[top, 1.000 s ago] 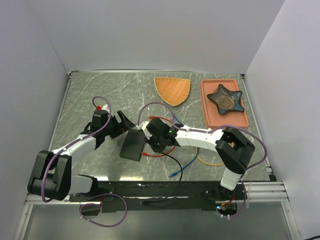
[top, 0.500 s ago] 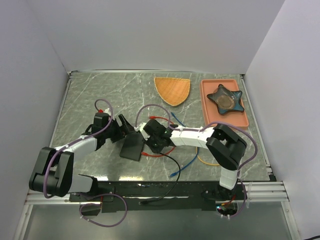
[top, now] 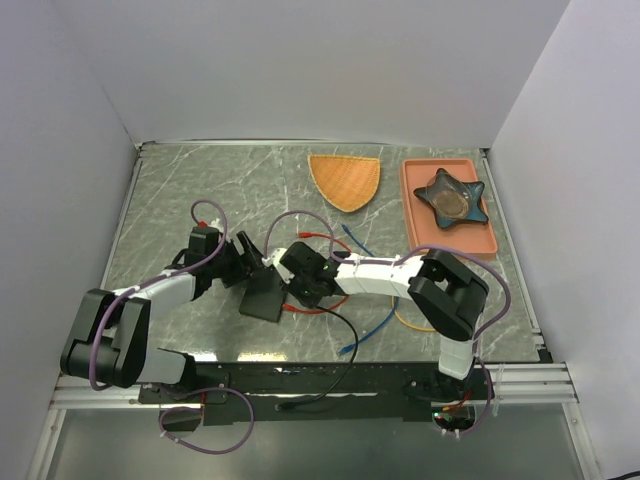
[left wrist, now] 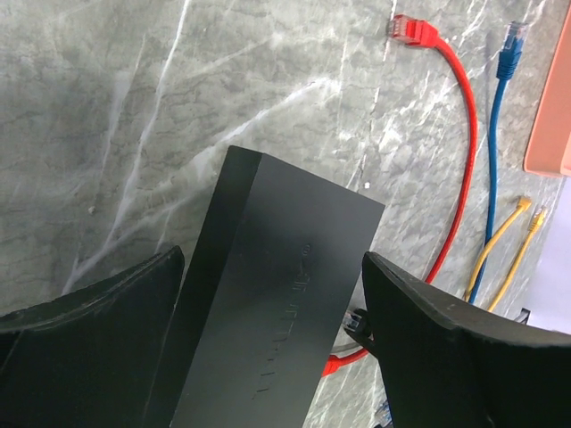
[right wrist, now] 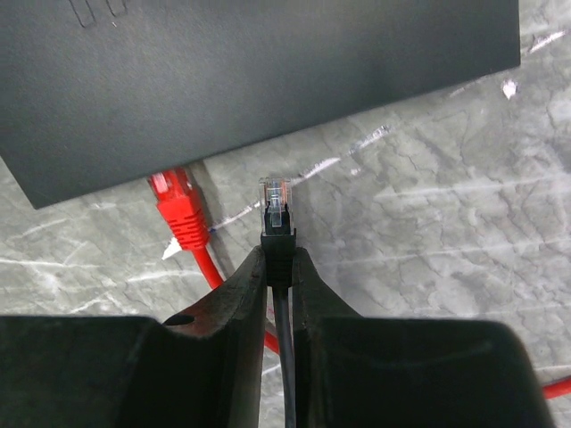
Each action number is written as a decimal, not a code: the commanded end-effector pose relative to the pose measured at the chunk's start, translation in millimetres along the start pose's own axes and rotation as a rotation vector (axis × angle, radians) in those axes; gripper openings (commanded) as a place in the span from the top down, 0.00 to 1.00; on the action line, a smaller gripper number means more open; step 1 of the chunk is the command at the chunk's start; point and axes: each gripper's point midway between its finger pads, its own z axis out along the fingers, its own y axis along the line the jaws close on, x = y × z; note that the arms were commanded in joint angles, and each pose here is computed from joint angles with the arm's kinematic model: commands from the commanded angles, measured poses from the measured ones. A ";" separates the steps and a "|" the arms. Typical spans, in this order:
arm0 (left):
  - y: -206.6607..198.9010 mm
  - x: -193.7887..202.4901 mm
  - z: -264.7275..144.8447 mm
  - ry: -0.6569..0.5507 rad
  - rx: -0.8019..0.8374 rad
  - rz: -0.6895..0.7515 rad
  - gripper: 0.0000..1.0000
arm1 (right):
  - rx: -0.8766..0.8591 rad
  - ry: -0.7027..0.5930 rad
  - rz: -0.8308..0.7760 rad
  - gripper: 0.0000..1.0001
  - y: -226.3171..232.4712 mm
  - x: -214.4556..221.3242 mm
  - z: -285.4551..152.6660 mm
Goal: Insert the plug into the switch port
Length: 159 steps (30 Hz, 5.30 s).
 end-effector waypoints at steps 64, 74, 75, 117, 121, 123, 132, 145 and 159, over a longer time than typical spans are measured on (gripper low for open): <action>-8.3 22.4 10.9 0.123 0.102 0.016 0.24 | 0.074 -0.350 0.061 1.00 12.9 -82.5 1.7; -8.6 28.8 10.1 0.148 0.114 0.010 0.26 | 0.082 -0.415 0.026 1.00 9.0 -100.9 -1.8; -8.5 29.6 9.9 0.151 0.115 0.010 0.26 | 0.081 -0.425 0.027 1.00 9.1 -103.1 -2.4; -5.8 59.4 14.8 0.282 0.139 -0.025 0.30 | 0.142 -0.587 0.225 1.00 -30.9 -160.5 2.5; -7.0 63.5 15.4 0.298 0.144 -0.022 0.30 | 0.153 -0.607 0.195 1.00 -33.4 -168.3 1.8; -8.2 64.6 16.0 0.303 0.148 -0.018 0.31 | 0.169 -0.612 0.192 1.00 -36.4 -169.8 1.9; -10.5 70.0 19.0 0.332 0.151 -0.013 0.30 | 0.174 -0.616 0.246 1.00 -55.4 -175.9 2.7; -8.5 56.7 20.8 0.279 0.094 0.008 0.26 | 0.135 -0.522 0.242 1.00 -46.2 -138.3 7.9; 5.7 2.9 32.1 0.081 -0.090 0.023 0.01 | 0.141 -0.324 0.173 0.84 -21.3 -73.7 6.9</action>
